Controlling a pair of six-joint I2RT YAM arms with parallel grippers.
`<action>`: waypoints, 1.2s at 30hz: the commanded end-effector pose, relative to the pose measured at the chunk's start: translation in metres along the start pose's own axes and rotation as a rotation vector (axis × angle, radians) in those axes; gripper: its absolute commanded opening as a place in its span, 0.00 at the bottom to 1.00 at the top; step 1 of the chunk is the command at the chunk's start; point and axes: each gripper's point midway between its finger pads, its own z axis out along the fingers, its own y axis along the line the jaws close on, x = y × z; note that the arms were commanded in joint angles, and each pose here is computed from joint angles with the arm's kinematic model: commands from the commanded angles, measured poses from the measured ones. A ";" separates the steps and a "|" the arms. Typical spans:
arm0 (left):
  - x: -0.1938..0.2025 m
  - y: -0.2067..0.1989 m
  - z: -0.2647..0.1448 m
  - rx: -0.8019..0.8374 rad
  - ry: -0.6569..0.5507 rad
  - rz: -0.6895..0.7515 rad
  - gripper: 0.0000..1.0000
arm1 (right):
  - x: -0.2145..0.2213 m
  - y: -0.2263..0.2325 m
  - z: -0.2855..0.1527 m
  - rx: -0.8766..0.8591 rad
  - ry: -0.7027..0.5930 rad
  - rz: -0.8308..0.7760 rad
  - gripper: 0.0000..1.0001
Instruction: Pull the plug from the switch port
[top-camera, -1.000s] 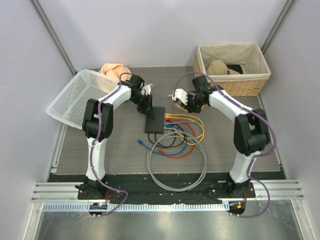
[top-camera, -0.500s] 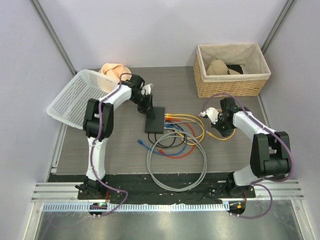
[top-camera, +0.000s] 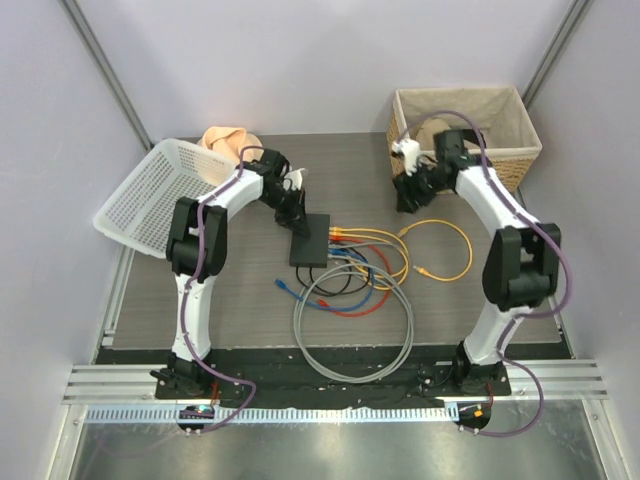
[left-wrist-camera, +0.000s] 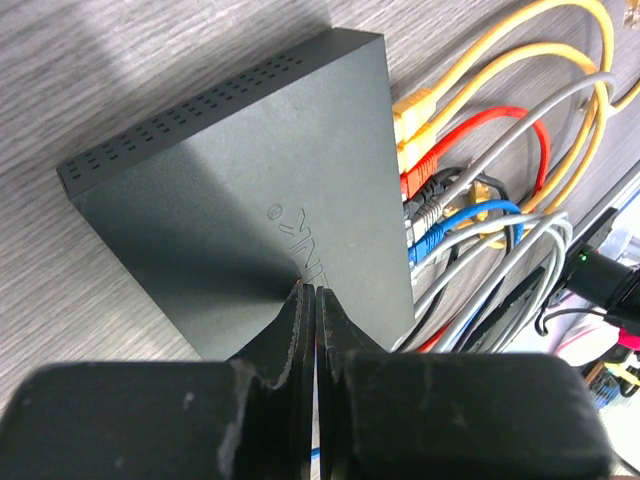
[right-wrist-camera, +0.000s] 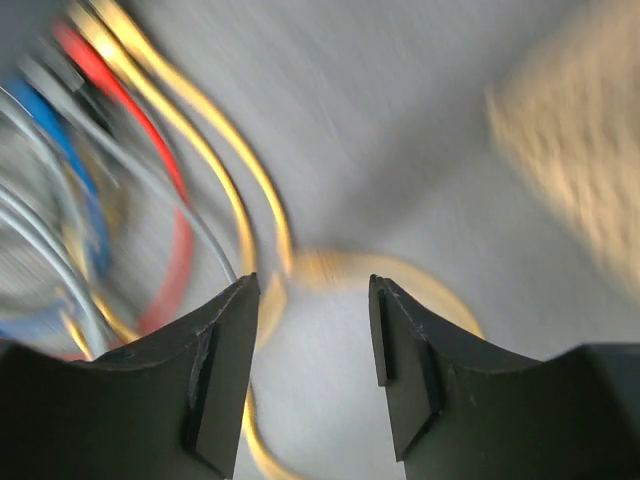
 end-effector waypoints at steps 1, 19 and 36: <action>0.019 0.021 0.007 -0.076 0.072 0.000 0.02 | -0.095 0.080 0.041 -0.339 -0.169 -0.027 0.53; 0.031 0.050 0.000 -0.117 0.099 -0.046 0.00 | -0.111 0.118 0.160 -0.620 -0.067 0.247 0.47; 0.033 0.050 -0.001 -0.131 0.097 -0.034 0.01 | -0.064 0.140 0.167 -0.773 0.064 0.313 0.47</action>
